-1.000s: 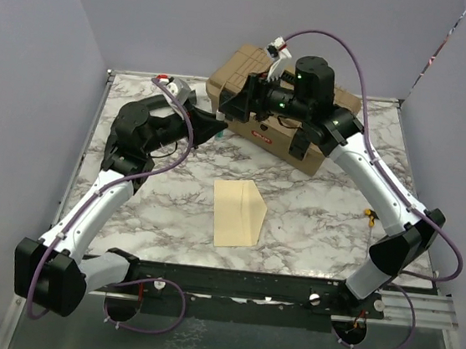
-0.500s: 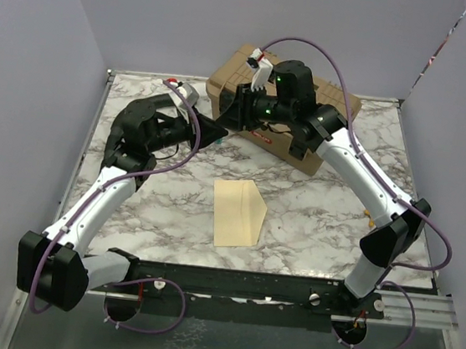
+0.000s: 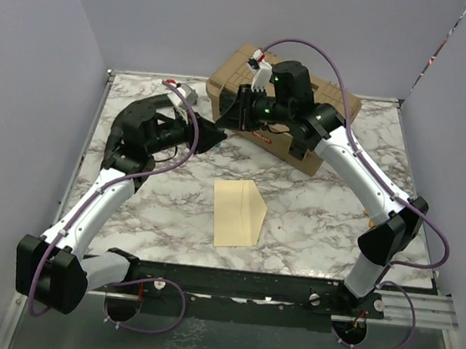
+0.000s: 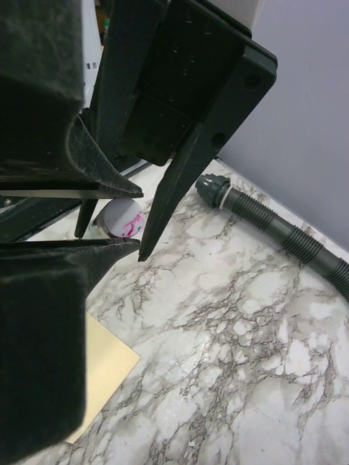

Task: Place the letter into the envelope and seal it

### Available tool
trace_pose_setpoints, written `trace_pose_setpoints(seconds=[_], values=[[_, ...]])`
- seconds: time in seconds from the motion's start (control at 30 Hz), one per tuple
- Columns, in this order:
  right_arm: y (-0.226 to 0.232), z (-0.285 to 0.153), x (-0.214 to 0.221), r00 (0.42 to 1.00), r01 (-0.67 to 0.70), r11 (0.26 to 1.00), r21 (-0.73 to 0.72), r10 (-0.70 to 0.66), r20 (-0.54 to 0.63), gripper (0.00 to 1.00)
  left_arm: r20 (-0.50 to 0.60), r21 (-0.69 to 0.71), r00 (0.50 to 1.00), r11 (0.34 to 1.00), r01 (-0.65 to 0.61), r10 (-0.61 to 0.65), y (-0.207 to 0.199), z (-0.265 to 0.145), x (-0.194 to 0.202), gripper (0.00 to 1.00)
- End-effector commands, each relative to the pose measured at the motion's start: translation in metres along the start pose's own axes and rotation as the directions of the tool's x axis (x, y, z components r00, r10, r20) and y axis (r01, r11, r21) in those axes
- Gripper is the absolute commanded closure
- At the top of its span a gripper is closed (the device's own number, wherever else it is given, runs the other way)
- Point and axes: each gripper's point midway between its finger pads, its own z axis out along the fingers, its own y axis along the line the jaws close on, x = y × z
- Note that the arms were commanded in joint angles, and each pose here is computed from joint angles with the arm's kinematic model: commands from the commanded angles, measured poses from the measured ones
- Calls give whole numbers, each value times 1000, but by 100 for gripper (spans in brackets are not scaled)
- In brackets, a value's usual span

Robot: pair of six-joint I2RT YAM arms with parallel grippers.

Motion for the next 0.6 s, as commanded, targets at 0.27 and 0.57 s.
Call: trace_pose_setpoints(seconds=[0.27, 0.57], values=[[14, -11, -6, 997, -68, 996, -53, 69, 21, 100, -42, 33, 997, 998, 63, -61, -6, -3, 24, 73], [10, -8, 14, 996, -70, 995, -71, 65, -64, 70, -32, 34, 999, 999, 39, -38, -6, -4, 23, 100]])
